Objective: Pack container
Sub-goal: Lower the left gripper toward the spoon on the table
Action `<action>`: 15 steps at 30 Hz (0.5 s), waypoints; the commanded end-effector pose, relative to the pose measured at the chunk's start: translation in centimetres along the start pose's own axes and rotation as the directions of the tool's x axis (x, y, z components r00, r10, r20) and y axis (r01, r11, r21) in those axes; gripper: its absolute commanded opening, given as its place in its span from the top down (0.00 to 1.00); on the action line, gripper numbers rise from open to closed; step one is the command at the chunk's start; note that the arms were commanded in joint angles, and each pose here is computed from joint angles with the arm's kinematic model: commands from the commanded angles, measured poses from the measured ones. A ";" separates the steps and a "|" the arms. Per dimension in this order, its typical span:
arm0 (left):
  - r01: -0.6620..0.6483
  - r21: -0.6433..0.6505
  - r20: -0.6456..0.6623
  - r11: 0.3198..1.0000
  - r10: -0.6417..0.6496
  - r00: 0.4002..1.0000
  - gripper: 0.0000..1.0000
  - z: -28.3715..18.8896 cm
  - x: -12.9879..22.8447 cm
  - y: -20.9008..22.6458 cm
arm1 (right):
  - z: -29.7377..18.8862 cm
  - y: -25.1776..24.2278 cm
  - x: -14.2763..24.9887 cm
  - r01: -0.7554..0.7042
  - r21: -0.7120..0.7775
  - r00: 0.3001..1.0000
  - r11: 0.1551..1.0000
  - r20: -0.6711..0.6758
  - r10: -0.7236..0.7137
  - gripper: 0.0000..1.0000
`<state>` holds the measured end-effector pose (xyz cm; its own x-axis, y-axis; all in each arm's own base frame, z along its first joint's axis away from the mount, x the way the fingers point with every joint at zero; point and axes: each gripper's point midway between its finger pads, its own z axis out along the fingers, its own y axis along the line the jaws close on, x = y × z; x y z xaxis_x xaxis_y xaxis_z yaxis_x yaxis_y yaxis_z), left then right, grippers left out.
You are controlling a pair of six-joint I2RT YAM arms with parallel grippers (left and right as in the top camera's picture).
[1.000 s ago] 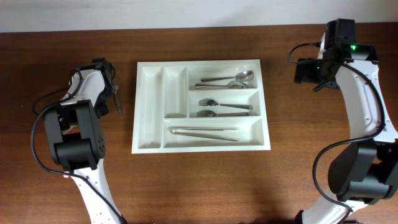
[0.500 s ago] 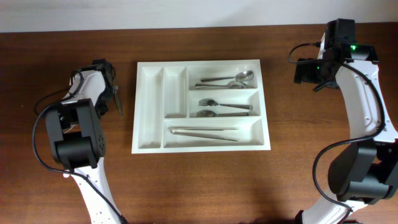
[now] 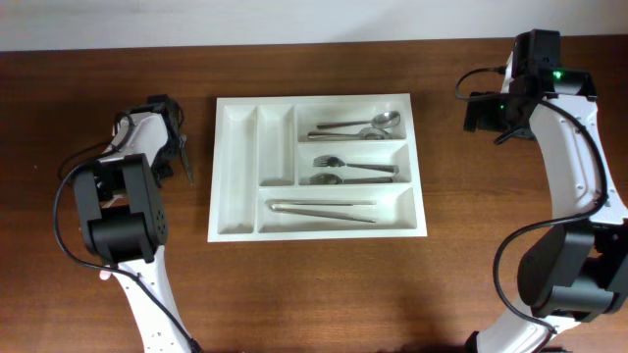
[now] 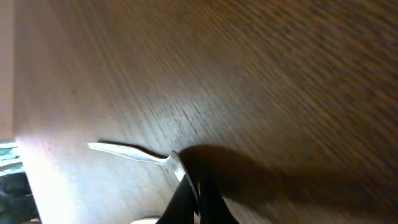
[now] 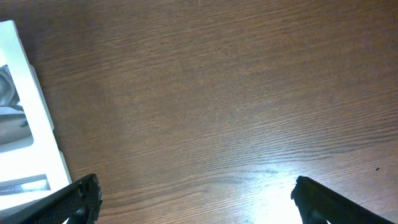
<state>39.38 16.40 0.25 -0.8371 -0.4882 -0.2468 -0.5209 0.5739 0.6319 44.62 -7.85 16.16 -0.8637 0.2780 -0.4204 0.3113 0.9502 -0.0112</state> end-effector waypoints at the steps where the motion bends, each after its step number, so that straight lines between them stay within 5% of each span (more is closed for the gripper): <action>1: -0.013 0.017 -0.055 1.000 0.014 0.998 0.98 1.4 1.4 -1.0 | -1.6 0.0 -0.8 -0.016 -0.009 0.999 1.000 0.042 0.016 0.01; 15: -0.051 0.004 -0.079 0.999 0.051 0.996 0.98 0.1 1.0 0.1 | -1.6 0.0 -0.8 -0.016 -0.009 0.999 1.000 0.042 0.016 0.01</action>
<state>37.97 16.22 0.44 -0.8554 -0.4886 -0.1718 -0.4665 0.5828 0.6654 44.63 -7.86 16.16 -0.8635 0.2780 -0.4208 0.3114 0.9502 -0.0111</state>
